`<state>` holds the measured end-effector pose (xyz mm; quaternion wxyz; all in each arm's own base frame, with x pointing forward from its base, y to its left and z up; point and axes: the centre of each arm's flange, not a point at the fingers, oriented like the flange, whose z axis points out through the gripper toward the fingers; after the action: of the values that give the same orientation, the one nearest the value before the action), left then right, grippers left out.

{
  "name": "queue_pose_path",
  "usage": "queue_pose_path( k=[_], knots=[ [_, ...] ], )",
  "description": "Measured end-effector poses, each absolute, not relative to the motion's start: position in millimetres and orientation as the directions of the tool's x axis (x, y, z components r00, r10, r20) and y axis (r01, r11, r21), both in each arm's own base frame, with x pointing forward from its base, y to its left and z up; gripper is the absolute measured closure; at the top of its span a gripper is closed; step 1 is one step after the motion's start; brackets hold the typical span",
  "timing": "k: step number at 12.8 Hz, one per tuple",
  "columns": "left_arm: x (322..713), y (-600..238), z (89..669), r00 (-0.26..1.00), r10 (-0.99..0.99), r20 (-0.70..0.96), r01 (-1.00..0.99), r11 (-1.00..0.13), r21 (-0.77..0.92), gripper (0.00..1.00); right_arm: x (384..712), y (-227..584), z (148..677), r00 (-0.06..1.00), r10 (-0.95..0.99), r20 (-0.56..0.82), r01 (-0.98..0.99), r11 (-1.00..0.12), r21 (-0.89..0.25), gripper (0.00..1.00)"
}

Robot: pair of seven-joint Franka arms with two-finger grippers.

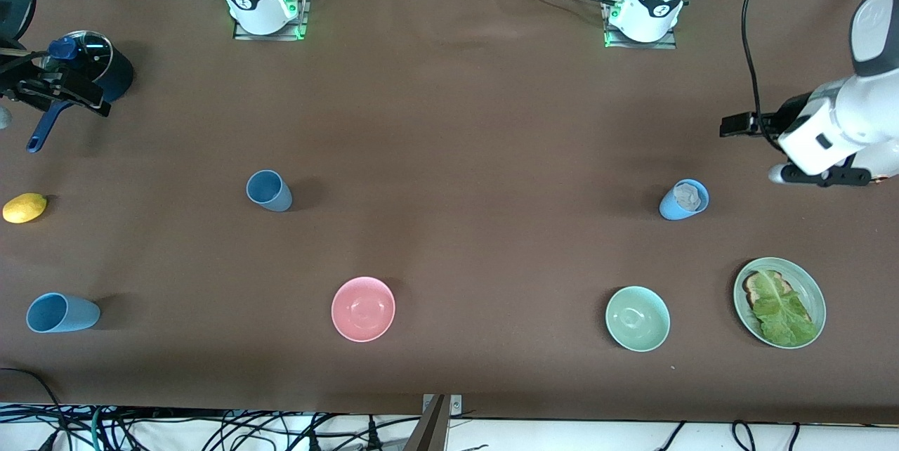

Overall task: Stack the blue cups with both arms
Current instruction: 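Move the left gripper over the tissue-filled blue cup and lower it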

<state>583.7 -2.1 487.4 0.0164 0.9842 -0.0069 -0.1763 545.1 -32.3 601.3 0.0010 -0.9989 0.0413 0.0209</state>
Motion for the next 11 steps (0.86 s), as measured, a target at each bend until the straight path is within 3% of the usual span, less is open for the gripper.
queue_pose_path(
  k=[5,11],
  knots=[
    [624,13,434,0.934,0.004,-0.358,0.016,-0.999,0.033,0.00,545,-32,601,0.996,-0.083,-0.042,-0.083,-0.997,0.000,0.00],
    [640,18,406,0.953,0.007,-0.304,0.013,-1.000,0.017,0.00,545,-33,601,0.996,-0.083,-0.042,-0.083,-0.997,0.000,0.00]
  ],
)
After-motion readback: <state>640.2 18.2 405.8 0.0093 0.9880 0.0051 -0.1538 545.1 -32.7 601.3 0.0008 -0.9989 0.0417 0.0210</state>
